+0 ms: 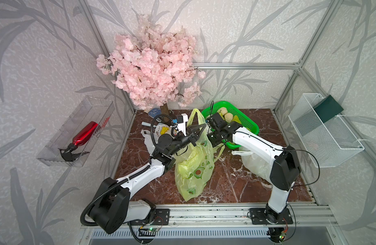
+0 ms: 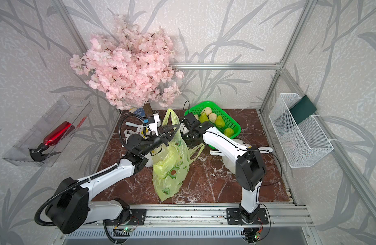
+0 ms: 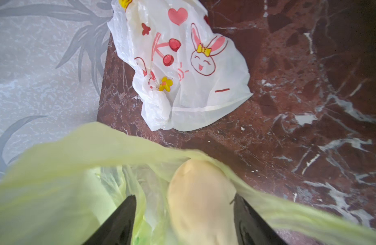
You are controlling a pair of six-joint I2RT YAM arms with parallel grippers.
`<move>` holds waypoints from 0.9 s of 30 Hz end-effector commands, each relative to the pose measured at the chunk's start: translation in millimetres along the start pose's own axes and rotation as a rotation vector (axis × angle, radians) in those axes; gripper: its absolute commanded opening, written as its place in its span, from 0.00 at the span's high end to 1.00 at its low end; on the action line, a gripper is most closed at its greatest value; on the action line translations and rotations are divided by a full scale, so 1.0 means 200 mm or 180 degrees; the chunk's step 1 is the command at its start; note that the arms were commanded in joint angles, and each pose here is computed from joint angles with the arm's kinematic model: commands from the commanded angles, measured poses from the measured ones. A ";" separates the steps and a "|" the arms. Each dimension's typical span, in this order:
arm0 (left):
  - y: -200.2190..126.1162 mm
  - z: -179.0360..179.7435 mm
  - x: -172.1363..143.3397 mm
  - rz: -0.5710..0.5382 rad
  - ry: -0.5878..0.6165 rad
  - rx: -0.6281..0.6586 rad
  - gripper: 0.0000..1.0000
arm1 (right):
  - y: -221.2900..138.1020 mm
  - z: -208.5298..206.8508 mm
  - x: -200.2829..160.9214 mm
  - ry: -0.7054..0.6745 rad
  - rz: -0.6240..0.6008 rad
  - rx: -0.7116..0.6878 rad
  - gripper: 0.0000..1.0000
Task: Place the pears into plastic bags & tie knots
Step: Place the pear in the plastic bag.
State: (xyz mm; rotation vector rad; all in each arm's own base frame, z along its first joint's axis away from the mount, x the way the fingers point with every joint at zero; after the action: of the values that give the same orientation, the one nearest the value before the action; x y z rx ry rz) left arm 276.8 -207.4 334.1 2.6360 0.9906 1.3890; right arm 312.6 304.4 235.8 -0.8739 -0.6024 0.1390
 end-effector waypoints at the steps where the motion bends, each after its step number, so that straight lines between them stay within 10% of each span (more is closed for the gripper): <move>1: -0.03 -0.06 0.06 -0.0151 0.0095 -0.0147 1.00 | -0.19 -0.01 0.02 -0.0110 -0.0160 -0.0168 0.24; 12: -0.05 -0.06 0.01 0.0076 0.0118 -0.0157 1.00 | -0.26 -0.24 -0.19 0.0133 -0.0156 -0.1125 0.28; 27: -0.23 -0.06 -0.06 0.0364 0.0158 0.0086 1.00 | -0.24 -0.42 -0.01 0.0241 -0.0292 -0.1262 0.29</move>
State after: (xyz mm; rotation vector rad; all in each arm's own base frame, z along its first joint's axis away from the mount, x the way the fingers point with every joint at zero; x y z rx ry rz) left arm 242.0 -181.6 319.2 2.7407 0.9074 1.4568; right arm 342.9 214.0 244.6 -1.1945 -0.6192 -0.1291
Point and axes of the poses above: each gripper's point midway between its finger pads, its own y axis out along the fingers, its own z axis along the line the jaws close on, x = y × z, the point moved 7 cm from there along -y, back along the fingers, and after that the axes turned 13 degrees about -y, right-handed, at the moved point
